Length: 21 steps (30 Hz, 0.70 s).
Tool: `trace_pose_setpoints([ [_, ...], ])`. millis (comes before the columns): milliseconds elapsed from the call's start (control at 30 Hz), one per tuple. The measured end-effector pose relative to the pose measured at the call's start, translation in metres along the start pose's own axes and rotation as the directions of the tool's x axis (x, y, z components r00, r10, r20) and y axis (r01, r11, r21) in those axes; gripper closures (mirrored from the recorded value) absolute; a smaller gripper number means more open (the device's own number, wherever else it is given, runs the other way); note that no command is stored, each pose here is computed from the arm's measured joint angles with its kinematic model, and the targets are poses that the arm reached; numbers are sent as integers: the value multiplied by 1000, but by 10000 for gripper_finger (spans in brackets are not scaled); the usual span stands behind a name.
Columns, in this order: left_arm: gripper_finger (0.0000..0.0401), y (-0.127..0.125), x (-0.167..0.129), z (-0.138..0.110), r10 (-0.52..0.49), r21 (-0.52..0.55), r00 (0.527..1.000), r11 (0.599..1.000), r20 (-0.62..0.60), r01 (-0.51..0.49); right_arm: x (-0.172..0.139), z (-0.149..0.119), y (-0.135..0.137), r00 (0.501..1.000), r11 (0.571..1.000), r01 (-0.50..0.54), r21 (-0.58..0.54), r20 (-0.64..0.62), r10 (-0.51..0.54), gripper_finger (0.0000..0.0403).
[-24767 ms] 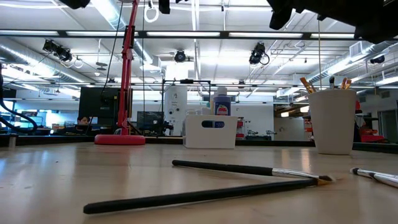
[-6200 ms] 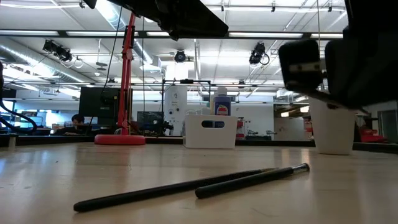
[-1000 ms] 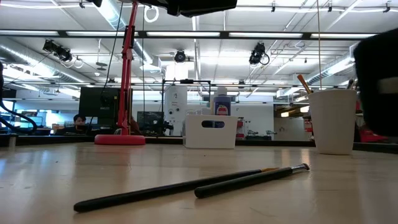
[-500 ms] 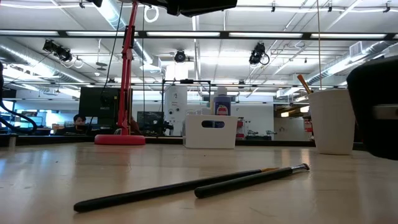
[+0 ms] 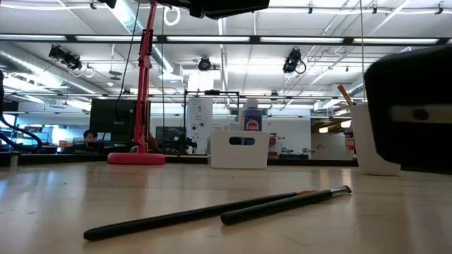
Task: Pick & Place Paint Supplies
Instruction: Put the gold paint brush into the gray cup
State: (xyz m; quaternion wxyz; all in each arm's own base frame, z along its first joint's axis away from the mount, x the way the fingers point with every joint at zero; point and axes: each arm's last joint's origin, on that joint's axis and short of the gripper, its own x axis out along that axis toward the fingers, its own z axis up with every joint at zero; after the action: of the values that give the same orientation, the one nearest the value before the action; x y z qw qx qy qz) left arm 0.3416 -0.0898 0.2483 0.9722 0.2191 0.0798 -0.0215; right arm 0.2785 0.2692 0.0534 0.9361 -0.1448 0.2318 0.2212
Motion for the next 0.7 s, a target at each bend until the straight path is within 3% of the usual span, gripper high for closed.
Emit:
trace_pose_setpoints([
  [233, 303, 0, 0, 0, 0, -23, 1000, 1000, 0, 0, -2, 3, -6, 1000, 996, -6, -88, 9, 7, 398],
  [433, 303, 0, 0, 0, 0, -52, 1000, 999, 0, 0, -21, 14, -16, 989, 973, 9, -231, -140, -43, 399],
  [533, 303, 0, 0, 0, -1, -78, 1000, 997, 0, 1, -38, 22, -24, 968, 940, 38, -338, -219, -118, 399],
  [700, 303, 0, 0, 0, -4, -129, 1000, 992, -2, 3, -76, 43, -42, 900, 839, 132, -527, -290, -324, 399],
])
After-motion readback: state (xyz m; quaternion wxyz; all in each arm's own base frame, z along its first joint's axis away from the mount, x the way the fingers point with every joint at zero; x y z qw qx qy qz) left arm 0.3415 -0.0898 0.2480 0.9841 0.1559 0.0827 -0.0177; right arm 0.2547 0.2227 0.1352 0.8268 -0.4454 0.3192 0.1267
